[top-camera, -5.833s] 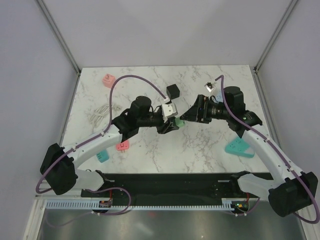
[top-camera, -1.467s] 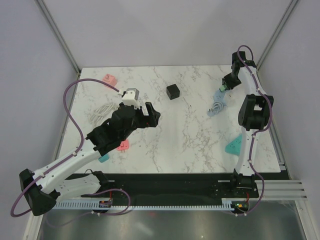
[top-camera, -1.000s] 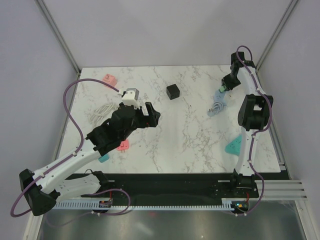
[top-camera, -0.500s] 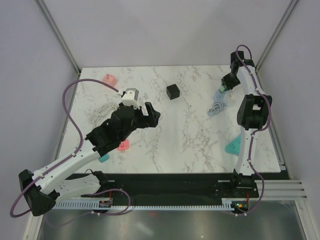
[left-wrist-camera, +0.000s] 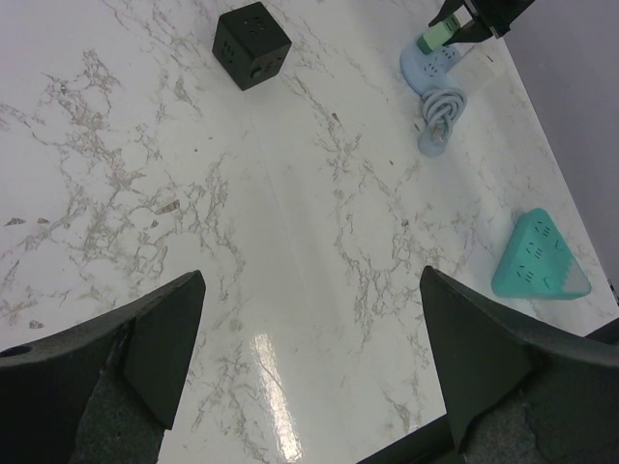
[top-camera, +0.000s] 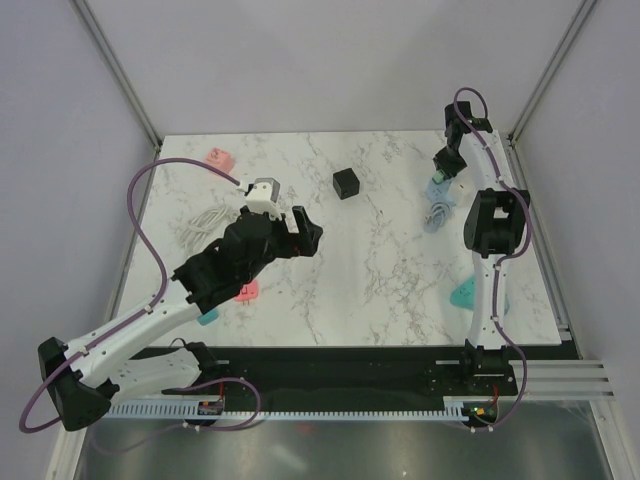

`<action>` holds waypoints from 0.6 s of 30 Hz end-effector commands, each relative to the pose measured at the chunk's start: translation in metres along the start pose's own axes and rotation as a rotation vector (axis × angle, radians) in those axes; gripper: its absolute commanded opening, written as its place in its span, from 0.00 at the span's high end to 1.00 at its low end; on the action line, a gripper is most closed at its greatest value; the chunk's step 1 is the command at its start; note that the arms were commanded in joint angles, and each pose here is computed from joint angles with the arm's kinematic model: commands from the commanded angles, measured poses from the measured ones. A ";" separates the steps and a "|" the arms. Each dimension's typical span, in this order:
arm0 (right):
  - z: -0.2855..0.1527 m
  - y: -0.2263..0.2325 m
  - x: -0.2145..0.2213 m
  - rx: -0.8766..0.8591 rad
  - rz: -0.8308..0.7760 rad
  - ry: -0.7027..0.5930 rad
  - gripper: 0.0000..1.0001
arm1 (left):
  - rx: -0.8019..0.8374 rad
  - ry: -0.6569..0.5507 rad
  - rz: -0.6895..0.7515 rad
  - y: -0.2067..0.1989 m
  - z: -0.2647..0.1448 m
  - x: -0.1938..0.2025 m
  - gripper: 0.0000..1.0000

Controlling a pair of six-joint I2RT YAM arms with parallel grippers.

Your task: Insert the plug

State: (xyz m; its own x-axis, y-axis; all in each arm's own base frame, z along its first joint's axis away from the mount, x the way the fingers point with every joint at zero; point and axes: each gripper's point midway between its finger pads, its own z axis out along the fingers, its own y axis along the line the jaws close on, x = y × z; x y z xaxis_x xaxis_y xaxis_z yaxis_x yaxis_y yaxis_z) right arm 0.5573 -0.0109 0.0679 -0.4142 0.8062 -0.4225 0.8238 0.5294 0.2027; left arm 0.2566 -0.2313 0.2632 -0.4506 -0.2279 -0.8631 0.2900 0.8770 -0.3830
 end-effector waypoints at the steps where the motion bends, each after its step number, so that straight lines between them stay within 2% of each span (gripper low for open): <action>1: 0.058 -0.037 0.063 0.155 -0.117 0.139 1.00 | -0.016 -0.039 0.003 0.000 0.000 -0.009 0.01; 7: 0.070 -0.047 0.073 0.189 -0.151 0.158 1.00 | -0.012 -0.036 0.003 -0.001 0.000 -0.008 0.00; 18: 0.083 -0.040 0.082 0.147 -0.182 0.205 1.00 | -0.026 -0.038 0.022 0.002 0.001 -0.007 0.00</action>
State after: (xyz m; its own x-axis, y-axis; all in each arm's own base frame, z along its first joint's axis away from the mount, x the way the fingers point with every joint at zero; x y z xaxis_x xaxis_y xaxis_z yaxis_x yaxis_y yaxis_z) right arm 0.5668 -0.0061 0.0640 -0.4753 0.7543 -0.4529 0.7788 0.6002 0.1824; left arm 0.2572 -0.2307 0.2625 -0.4453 -0.2267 -0.8662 0.2818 0.8828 -0.3759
